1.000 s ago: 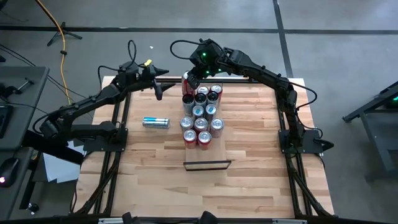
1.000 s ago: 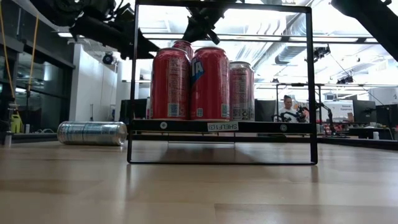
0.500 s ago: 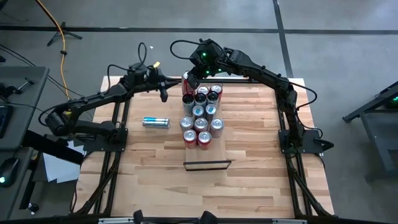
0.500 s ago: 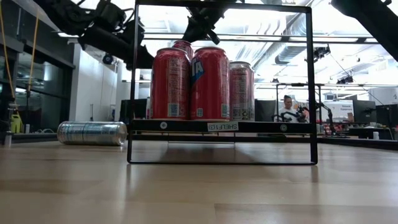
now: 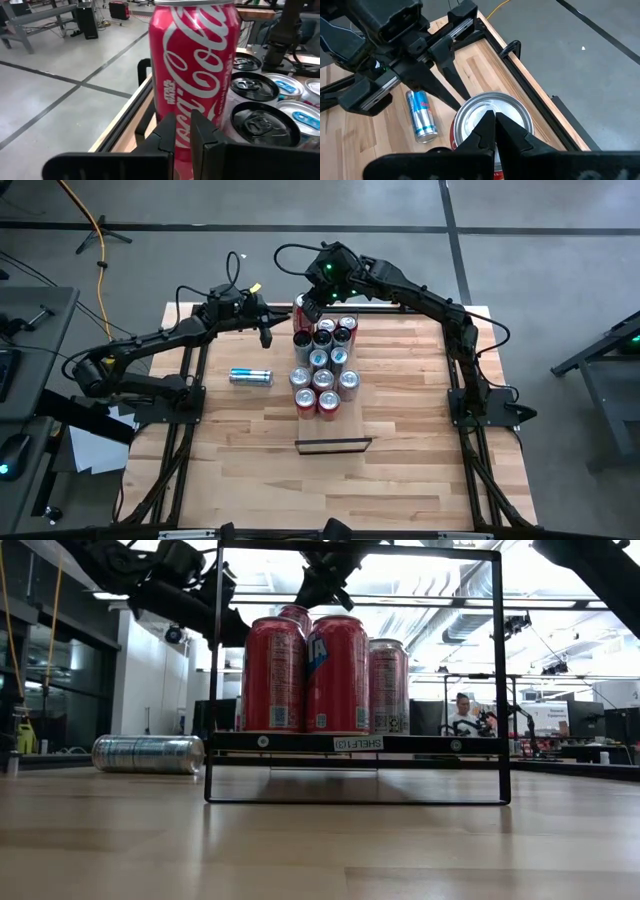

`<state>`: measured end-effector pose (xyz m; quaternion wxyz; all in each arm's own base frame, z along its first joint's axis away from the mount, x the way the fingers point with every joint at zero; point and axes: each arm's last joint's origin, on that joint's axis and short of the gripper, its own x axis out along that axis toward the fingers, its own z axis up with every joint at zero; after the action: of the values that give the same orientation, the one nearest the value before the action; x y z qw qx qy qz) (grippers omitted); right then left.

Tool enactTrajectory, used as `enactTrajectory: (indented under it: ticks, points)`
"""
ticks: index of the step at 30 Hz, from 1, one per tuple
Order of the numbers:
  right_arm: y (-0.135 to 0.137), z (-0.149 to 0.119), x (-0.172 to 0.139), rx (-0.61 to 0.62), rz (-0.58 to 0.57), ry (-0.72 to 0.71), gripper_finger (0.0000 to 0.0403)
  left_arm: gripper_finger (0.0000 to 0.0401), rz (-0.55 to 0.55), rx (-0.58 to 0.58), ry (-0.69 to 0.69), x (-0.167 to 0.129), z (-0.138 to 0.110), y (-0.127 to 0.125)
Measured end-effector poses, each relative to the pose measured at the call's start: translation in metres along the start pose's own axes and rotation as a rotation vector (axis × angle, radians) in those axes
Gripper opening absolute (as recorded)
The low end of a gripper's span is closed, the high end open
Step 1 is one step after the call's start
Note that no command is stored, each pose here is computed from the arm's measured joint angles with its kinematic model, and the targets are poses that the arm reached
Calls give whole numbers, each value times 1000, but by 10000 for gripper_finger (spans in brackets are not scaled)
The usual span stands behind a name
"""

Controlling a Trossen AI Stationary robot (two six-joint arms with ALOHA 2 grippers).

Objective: Place canned beverage on shelf
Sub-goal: Stack the red soda can on the top of the red soda can

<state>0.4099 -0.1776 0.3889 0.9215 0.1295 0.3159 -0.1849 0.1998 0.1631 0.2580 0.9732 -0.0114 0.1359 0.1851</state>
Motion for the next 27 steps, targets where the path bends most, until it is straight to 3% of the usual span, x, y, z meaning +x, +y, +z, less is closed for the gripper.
enactTrajectory:
  ticks: [27]
  points:
    - [2, 3, -1, -64, 58, -29, 0, 0, -16, -14, 70, 16, -13, -3]
